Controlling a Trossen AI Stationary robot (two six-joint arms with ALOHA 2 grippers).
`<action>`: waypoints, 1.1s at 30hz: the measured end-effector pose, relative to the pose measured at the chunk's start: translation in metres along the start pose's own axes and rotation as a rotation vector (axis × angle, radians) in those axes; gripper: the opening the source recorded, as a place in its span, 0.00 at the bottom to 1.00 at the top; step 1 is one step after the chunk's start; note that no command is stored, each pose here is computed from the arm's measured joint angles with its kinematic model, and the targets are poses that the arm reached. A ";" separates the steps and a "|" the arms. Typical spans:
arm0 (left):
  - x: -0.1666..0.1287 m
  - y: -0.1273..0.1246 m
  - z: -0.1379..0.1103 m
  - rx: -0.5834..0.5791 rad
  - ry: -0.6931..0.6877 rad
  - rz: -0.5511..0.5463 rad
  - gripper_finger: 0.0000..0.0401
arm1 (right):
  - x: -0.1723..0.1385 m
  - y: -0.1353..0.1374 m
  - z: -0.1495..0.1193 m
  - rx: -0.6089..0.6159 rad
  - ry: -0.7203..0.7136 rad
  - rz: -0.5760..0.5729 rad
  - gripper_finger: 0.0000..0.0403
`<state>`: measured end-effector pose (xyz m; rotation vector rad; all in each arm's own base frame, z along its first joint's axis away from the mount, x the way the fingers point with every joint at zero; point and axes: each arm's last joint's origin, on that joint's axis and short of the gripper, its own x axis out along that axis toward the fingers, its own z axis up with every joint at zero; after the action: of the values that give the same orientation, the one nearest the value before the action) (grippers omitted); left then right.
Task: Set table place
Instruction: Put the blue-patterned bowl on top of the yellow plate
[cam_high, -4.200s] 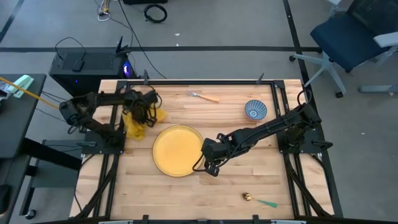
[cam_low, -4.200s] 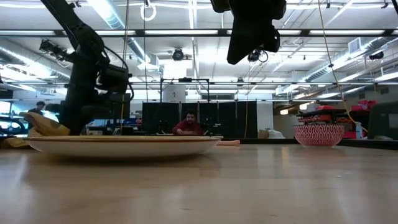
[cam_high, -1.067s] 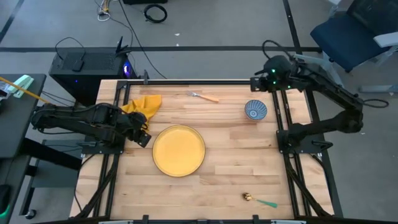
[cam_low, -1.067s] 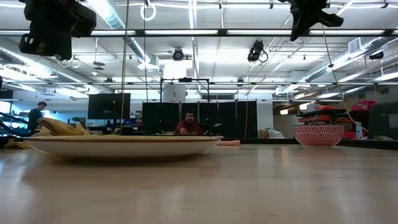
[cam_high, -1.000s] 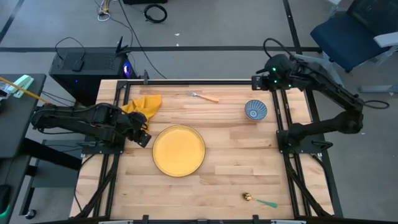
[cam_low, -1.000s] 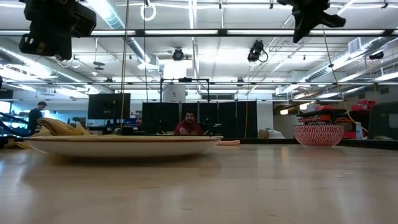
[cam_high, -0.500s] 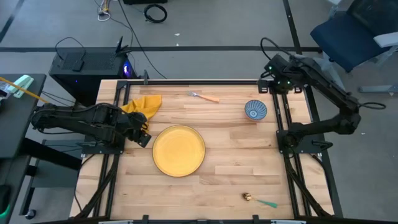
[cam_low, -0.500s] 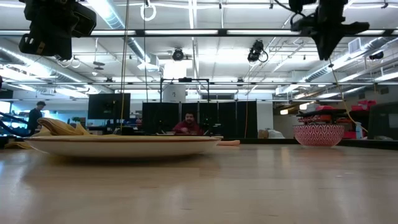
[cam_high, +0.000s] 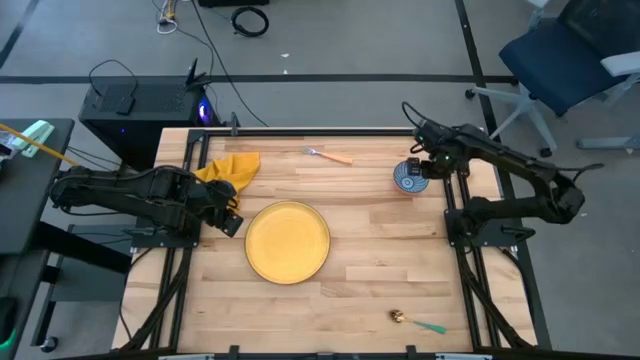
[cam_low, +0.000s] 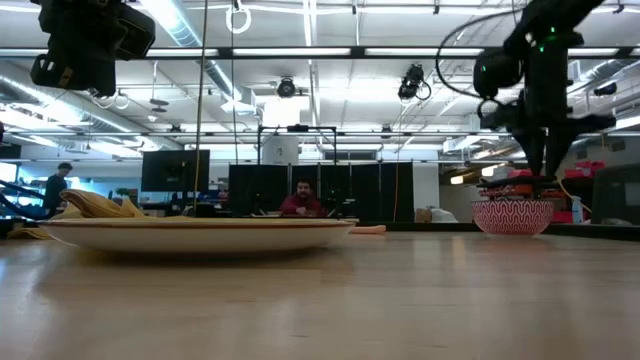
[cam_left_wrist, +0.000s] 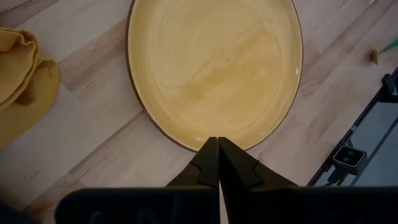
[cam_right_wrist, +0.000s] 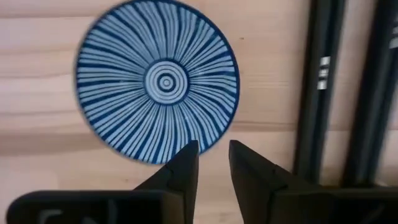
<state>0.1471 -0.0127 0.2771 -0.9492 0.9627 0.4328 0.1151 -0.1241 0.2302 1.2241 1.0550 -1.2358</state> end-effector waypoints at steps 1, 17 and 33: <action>0.000 0.000 0.000 0.000 0.000 0.000 0.02 | 0.006 -0.002 0.001 0.007 -0.001 0.008 0.24; 0.000 0.000 0.000 0.000 0.000 0.000 0.02 | 0.027 -0.019 0.012 0.018 -0.017 0.013 0.23; 0.000 0.000 0.000 0.000 0.000 0.000 0.02 | 0.031 -0.016 0.015 0.041 -0.013 0.011 0.23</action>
<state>0.1471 -0.0127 0.2771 -0.9492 0.9627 0.4328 0.1008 -0.1410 0.1991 1.2501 1.0171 -1.2608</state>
